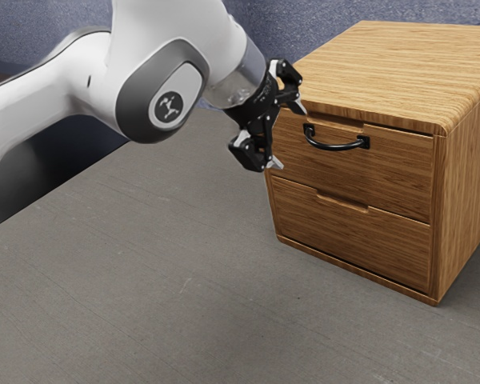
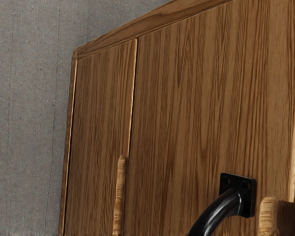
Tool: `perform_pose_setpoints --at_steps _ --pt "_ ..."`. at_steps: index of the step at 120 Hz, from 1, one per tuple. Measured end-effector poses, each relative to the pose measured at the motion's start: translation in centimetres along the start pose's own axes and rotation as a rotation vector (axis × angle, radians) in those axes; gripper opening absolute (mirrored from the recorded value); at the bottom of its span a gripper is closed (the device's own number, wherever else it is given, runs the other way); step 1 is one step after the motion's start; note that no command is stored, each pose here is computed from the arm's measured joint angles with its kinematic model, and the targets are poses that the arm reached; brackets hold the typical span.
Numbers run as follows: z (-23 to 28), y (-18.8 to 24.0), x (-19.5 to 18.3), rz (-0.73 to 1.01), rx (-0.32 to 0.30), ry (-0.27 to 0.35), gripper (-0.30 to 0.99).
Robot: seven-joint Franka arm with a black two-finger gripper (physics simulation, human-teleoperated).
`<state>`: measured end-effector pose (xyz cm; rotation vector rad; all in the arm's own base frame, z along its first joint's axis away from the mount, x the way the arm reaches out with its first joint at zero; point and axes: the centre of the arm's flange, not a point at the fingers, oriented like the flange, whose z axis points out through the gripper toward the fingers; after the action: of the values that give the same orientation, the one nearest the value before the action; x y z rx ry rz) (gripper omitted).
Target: Pull the drawer handle with one arm to open the drawer
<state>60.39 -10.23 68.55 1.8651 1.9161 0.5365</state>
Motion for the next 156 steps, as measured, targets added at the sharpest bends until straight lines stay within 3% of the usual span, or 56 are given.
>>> perform_pose_setpoints --at_steps 31,77,156 --pt "0.4 -0.7 -2.5 0.03 -0.002 -0.02 0.69" --pt "1.3 -0.6 -0.8 0.004 0.0 -0.005 0.69" --pt "4.1 -0.7 -2.0 0.016 0.005 0.0 0.69"
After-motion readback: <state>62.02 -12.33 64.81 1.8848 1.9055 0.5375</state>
